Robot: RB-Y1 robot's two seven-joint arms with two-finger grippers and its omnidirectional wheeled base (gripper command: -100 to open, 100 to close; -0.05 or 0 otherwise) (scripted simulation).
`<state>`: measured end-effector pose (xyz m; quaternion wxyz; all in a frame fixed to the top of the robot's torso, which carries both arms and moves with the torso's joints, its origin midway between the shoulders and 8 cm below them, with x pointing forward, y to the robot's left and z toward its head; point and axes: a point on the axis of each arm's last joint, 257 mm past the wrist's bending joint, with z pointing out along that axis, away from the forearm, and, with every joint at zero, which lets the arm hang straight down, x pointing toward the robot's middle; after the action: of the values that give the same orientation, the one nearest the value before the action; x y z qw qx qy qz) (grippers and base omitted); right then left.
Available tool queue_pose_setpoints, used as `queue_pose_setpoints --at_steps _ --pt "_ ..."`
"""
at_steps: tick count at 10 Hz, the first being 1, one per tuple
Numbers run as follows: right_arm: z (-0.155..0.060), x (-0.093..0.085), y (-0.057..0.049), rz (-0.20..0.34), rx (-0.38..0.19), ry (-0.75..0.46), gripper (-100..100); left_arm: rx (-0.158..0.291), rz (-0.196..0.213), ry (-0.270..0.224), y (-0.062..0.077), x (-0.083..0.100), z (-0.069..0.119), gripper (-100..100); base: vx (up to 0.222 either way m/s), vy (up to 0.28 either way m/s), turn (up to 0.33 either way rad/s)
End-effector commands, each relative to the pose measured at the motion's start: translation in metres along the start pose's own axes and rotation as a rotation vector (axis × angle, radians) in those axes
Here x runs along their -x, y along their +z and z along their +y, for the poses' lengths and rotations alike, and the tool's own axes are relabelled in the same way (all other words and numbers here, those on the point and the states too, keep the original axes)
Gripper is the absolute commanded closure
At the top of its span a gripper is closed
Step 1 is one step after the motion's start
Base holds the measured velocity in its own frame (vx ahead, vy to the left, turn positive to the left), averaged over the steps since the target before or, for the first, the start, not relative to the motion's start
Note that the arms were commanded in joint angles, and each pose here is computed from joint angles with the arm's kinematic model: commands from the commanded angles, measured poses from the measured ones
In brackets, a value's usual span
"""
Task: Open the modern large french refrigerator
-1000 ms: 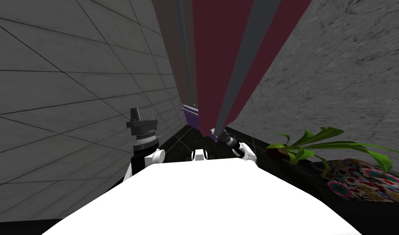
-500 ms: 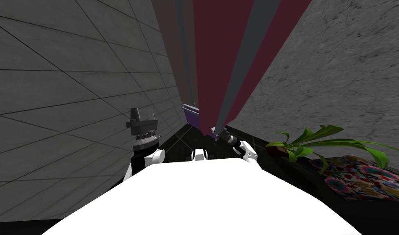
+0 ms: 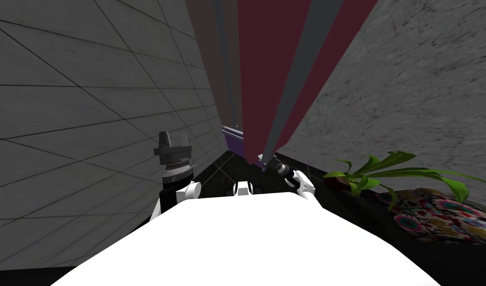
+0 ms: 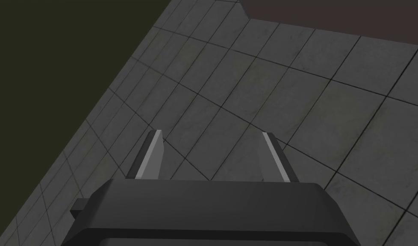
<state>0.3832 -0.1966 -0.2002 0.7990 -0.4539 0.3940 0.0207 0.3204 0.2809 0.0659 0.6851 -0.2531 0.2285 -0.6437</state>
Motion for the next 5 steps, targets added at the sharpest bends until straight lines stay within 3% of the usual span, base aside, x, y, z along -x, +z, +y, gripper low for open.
queue_pose_setpoints --at_steps 1,5 --pt "0.0021 -0.0026 -0.0022 0.010 0.003 0.003 0 0.000 0.000 0.000 0.0000 0.0000 0.0000 0 0.005 -0.005 -0.001" --pt "0.0046 -0.0078 -0.0064 0.030 0.006 0.007 0 0.000 0.000 0.000 0.0000 0.0000 0.0000 0 0.001 -0.001 -0.001"
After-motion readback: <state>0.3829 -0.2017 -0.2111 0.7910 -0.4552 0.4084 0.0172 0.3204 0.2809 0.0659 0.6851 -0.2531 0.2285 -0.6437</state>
